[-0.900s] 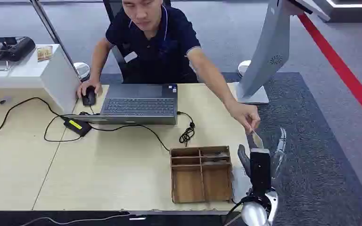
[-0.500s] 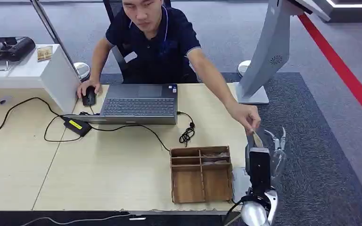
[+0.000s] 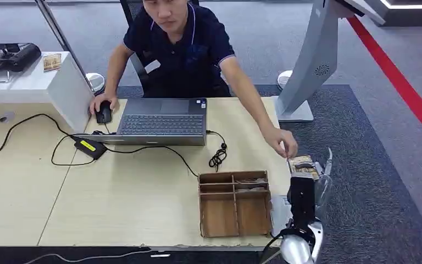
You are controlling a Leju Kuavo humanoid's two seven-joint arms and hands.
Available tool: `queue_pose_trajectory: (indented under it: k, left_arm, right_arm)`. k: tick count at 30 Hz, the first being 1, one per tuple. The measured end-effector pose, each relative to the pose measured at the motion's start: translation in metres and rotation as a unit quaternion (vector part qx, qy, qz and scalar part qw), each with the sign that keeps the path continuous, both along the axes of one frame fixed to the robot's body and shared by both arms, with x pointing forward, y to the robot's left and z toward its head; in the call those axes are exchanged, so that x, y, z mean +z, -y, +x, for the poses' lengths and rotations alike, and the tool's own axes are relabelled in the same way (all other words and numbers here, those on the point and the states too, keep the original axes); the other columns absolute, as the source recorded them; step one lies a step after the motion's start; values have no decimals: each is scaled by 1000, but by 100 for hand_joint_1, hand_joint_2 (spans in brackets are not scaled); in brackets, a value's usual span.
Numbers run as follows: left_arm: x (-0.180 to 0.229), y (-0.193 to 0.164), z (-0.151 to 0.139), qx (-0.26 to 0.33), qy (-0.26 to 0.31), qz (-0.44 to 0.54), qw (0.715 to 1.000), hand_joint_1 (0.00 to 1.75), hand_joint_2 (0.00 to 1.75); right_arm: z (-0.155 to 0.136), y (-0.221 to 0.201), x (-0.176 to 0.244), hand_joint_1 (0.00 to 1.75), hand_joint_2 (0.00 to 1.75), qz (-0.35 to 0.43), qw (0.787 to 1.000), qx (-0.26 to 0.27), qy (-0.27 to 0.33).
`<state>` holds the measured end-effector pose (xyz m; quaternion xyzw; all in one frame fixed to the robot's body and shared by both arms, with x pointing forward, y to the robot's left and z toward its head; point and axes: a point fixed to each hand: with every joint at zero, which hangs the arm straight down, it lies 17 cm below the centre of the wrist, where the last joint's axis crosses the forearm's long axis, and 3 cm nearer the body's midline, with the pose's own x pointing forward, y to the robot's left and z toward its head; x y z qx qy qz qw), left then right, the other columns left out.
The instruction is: Pass the card to the sensor for recognition and then transmit it.
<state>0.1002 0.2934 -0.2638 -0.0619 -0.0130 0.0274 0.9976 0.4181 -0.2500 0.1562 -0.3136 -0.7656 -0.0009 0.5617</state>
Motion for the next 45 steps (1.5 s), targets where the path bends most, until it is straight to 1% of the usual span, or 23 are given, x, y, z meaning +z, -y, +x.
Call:
queue_pose_trajectory:
  k: [10, 16, 33, 38, 45]
  left_arm:
    - [0, 0, 0, 1, 0, 0, 1000, 0, 0]
    - [0, -1, 0, 5, 0, 2, 1000, 0, 0]
    - [-1, -2, 1, 16, -1, 5, 1000, 0, 0]
    - [-1, -3, 1, 21, -2, 8, 1000, 0, 0]
    - [-1, -1, 2, 23, -2, 7, 1000, 0, 0]
  right_arm:
    - [-1, 1, -3, 175, 175, -4, 1000, 0, -4]
    - [-5, 2, -18, 175, 175, -24, 999, 1, -23]
    - [-21, 5, -81, 175, 175, -71, 991, 2, -109]
    - [-28, 4, -101, 175, 175, -80, 987, 4, -136]
    - [-36, -3, -124, 175, 175, -116, 978, 15, -170]
